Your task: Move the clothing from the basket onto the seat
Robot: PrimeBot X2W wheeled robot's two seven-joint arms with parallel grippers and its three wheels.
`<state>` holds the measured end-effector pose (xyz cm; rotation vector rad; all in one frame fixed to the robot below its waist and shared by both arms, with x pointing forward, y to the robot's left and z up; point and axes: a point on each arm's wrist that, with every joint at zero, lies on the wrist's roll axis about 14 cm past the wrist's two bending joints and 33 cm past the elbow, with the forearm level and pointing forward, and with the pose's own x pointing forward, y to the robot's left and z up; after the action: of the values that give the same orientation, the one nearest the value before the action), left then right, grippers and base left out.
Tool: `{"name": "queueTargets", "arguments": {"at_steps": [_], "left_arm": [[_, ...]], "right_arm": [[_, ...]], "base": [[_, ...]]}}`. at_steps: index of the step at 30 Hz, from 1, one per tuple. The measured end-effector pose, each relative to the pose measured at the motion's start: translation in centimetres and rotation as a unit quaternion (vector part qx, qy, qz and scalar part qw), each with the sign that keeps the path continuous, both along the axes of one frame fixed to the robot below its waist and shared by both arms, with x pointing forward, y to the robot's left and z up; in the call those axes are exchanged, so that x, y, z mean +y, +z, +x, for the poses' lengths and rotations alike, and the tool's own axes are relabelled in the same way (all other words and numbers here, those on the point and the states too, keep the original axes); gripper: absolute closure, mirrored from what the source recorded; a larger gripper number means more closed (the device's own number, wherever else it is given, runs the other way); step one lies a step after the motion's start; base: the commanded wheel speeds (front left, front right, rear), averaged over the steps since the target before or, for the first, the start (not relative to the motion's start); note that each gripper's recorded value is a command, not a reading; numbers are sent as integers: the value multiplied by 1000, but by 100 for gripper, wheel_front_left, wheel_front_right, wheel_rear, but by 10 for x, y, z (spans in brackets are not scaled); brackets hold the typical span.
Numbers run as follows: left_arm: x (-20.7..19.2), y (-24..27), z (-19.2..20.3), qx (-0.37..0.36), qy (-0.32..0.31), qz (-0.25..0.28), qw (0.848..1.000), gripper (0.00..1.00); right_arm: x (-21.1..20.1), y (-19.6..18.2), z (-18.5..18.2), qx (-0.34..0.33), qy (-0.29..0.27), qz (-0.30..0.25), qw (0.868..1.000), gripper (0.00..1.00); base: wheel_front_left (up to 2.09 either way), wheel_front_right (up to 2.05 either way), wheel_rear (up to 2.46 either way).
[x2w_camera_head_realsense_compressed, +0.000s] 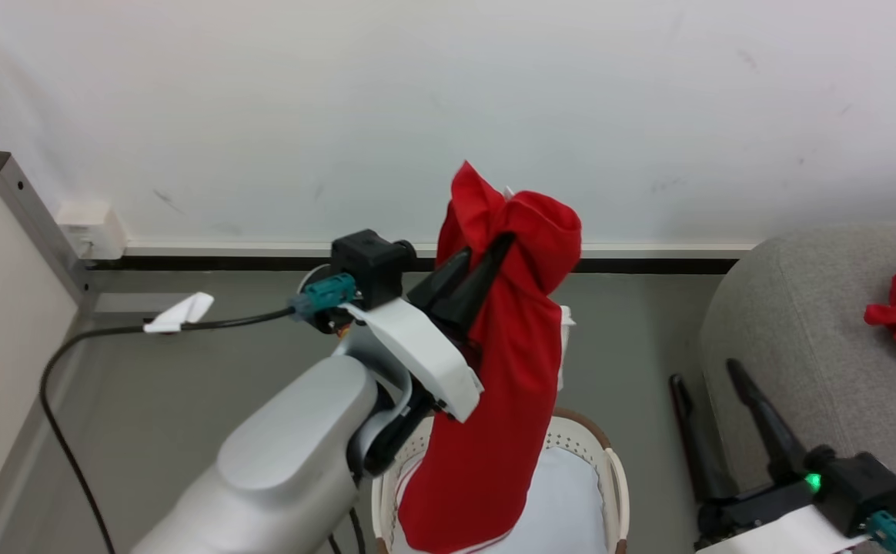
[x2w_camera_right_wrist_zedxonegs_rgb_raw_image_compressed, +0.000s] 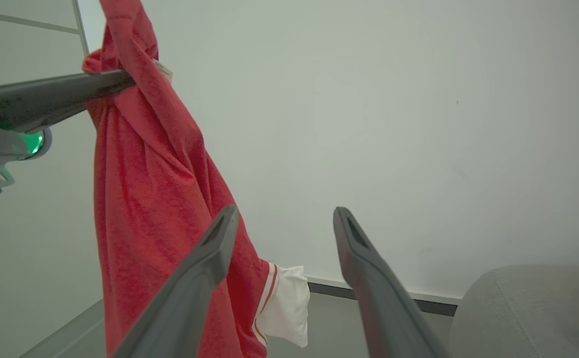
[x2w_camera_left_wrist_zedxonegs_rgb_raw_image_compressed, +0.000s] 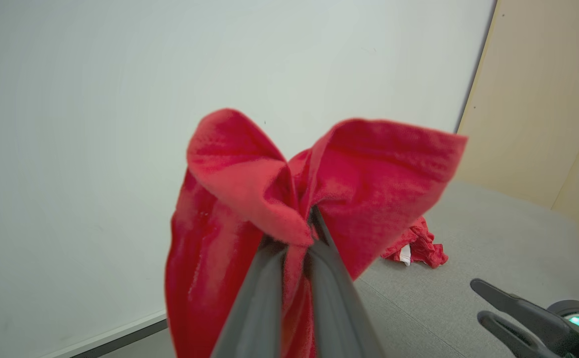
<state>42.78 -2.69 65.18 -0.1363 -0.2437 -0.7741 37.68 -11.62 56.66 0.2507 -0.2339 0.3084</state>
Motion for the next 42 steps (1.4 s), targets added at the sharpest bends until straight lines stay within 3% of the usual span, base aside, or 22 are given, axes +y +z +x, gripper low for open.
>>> {"name": "queueTargets", "arguments": {"at_steps": [11, 21, 28, 29, 30, 31, 32, 42], "left_arm": [[-8, -15, -21, 16, -18, 10, 1000, 100], [-9, -24, -41, 25, -27, 27, 999, 100], [-3, -25, -54, 25, -24, 39, 999, 100], [-2, -25, -55, 25, -22, 40, 999, 100], [0, -24, -56, 24, -20, 40, 999, 100], [1, -23, -57, 23, -19, 39, 999, 100], [2, -22, -57, 22, -16, 39, 999, 100], [23, -28, -45, 37, 20, 32, 999, 100]], "right_arm": [[77, -22, 12, 32, 136, -64, 988, 0], [141, -63, 9, 100, 247, -123, 956, 0], [167, -87, 7, 139, 283, -158, 936, 0], [168, -89, 8, 143, 284, -164, 934, 4], [169, -91, 9, 147, 284, -166, 933, 53], [170, -92, 11, 150, 284, -166, 932, 84], [171, -92, 12, 153, 282, -165, 933, 100], [168, -72, 22, 135, 267, -123, 946, 100]], "base": [[0, 0, 0], [0, 0, 0], [0, 0, 0], [0, 0, 0], [0, 0, 0], [0, 0, 0], [0, 0, 0], [0, 0, 0]]}}
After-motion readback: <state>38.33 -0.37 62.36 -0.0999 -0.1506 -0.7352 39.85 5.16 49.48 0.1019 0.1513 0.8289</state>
